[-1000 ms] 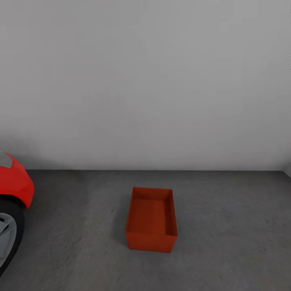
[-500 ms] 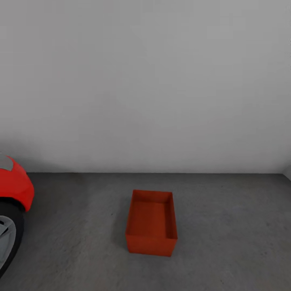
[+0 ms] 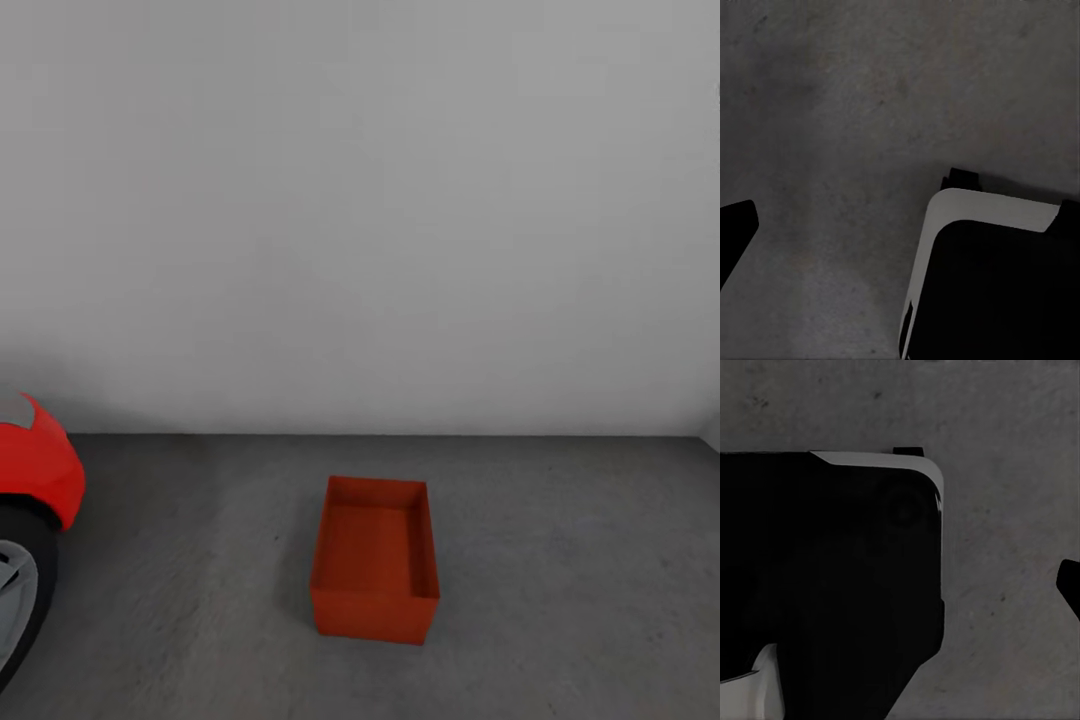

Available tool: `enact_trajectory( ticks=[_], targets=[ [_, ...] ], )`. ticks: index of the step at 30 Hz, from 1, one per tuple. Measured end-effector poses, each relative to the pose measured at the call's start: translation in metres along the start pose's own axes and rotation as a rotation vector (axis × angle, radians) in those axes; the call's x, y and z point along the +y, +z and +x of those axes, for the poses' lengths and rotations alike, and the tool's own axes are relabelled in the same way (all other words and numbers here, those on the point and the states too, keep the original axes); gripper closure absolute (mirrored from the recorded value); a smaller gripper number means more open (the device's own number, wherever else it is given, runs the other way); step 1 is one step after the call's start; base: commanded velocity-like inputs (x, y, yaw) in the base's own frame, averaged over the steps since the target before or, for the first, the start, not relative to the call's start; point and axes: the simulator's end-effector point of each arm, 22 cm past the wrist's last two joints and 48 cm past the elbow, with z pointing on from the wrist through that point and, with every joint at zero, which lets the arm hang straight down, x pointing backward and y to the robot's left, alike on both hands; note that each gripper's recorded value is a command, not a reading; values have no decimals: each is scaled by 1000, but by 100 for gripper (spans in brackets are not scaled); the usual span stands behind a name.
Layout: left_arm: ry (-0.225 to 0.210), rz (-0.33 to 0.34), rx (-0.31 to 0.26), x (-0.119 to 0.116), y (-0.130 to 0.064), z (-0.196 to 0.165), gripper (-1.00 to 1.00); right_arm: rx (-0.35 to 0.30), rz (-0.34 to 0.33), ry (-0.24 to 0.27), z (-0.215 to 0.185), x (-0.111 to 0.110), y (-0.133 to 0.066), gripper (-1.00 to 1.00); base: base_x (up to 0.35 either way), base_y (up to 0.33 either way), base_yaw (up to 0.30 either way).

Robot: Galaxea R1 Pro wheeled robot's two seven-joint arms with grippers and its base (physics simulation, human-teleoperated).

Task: Move the two storage containers from the living room to the garage. In the garage, place one container on the floor and stack the other container on top of it (either order is fine).

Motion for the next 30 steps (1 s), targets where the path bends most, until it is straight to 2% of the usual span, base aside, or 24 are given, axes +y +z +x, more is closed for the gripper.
enact_trajectory(
  ticks=[30],
  targets=[
    [-11, 7, -47, -2, -7, -20, -100, -49, -1, 2, -19, 1, -1, -100, 0, 0, 0]
  ],
)
